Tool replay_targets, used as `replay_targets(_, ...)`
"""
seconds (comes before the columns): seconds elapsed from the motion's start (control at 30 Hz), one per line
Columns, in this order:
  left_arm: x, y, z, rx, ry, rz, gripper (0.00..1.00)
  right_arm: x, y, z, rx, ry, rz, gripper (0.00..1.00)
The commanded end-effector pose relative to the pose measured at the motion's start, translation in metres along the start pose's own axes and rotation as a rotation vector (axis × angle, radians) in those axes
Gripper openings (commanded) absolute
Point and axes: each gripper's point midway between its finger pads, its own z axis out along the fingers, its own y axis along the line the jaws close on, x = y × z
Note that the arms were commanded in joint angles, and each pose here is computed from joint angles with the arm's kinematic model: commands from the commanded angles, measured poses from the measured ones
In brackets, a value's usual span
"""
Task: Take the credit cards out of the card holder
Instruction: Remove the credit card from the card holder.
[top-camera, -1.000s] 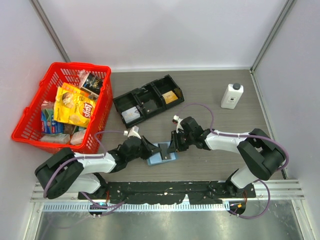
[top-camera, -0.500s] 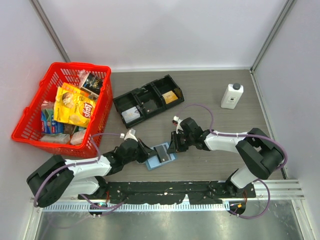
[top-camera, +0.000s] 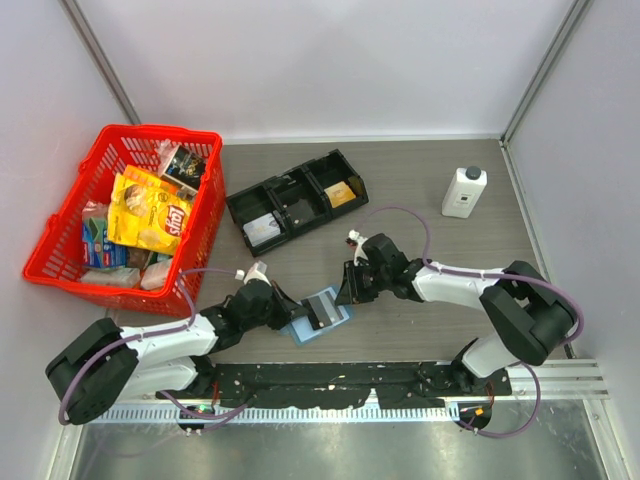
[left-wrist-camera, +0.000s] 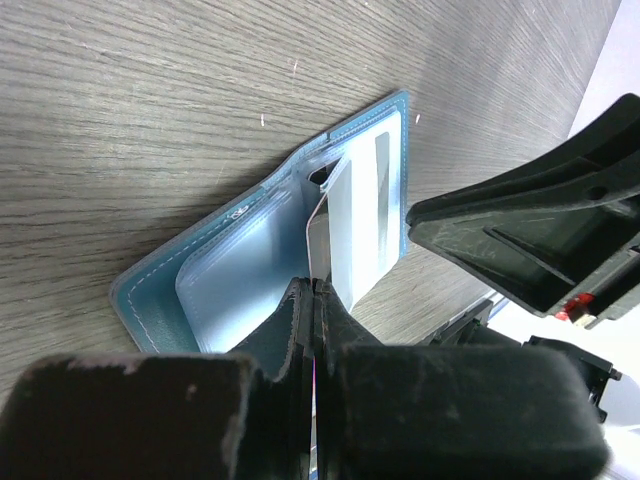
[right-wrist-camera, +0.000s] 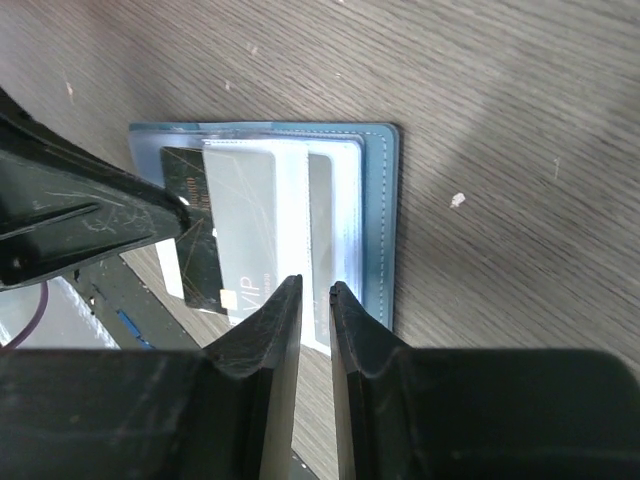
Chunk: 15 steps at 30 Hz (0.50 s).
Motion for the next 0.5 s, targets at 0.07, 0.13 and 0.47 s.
replay_targets(0.07, 0.002, 0.006, 0.002, -0.007, 0.012, 0.039, 0.0, -0.038, 0.053, -0.015, -0.18, -0.114, -0.074, 0.23)
replay_targets(0.13, 0.002, 0.006, 0.003, -0.007, 0.014, 0.042, 0.0, -0.04, 0.064, -0.015, -0.228, -0.114, -0.087, 0.23)
replay_targets(0.47, 0.001, 0.001, 0.005, 0.004, 0.012, 0.039, 0.0, -0.012, 0.05, 0.016, -0.256, -0.026, -0.022, 0.22)
